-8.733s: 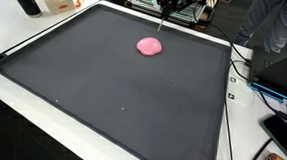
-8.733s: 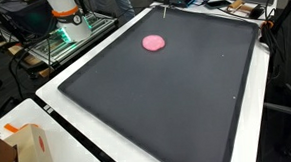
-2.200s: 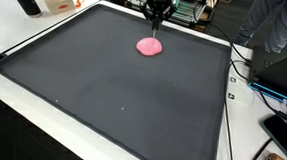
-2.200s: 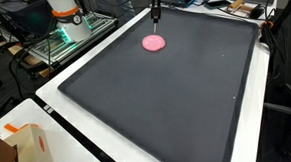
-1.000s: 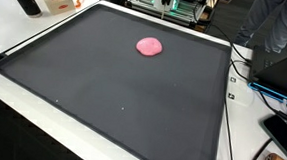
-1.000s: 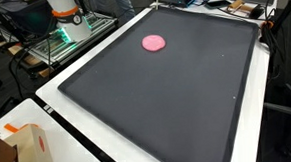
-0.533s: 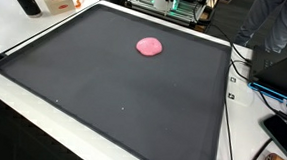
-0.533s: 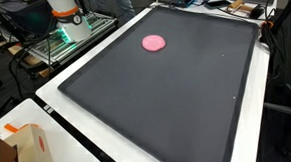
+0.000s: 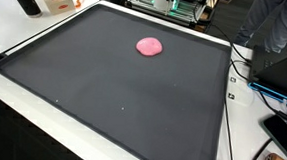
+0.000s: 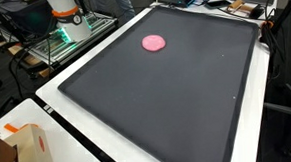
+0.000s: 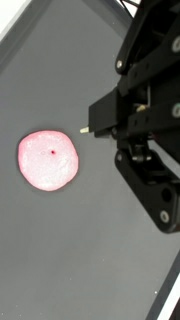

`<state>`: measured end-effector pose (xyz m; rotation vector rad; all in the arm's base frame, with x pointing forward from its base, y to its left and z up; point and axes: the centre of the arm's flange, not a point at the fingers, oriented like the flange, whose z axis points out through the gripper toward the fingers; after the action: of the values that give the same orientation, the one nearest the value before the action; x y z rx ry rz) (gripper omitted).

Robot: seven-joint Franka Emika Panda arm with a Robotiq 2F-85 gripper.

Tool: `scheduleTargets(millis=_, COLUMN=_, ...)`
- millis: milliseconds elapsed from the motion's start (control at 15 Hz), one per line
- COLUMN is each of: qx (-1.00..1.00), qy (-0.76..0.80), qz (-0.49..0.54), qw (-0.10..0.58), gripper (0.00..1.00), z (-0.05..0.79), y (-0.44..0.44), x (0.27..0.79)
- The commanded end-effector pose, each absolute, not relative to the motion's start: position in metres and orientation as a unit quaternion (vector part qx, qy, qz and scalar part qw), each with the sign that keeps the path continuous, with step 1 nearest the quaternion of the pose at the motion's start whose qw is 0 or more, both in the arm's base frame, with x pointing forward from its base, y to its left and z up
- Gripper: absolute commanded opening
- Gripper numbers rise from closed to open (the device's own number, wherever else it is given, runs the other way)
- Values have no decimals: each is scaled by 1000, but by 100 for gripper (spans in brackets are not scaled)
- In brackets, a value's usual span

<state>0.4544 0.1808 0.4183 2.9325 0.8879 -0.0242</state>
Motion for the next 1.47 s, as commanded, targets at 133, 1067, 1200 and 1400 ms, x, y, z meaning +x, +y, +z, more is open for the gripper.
scheduleTargets(millis=133, qx=960, qy=279, qz=-11, qw=29, gripper=3, z=419, y=173, x=459)
scheduleTargets(millis=1067, qx=935, qy=217, qz=-27, qw=-280, gripper=3, z=365, y=-14, x=499)
scheduleTargets(millis=1200, qx=925, qy=218, qz=-20, qw=-311, gripper=3, z=352, y=-30, x=498)
scheduleTargets(millis=1400, qx=911, qy=217, qz=-13, qw=-351, gripper=3, z=332, y=-51, x=495)
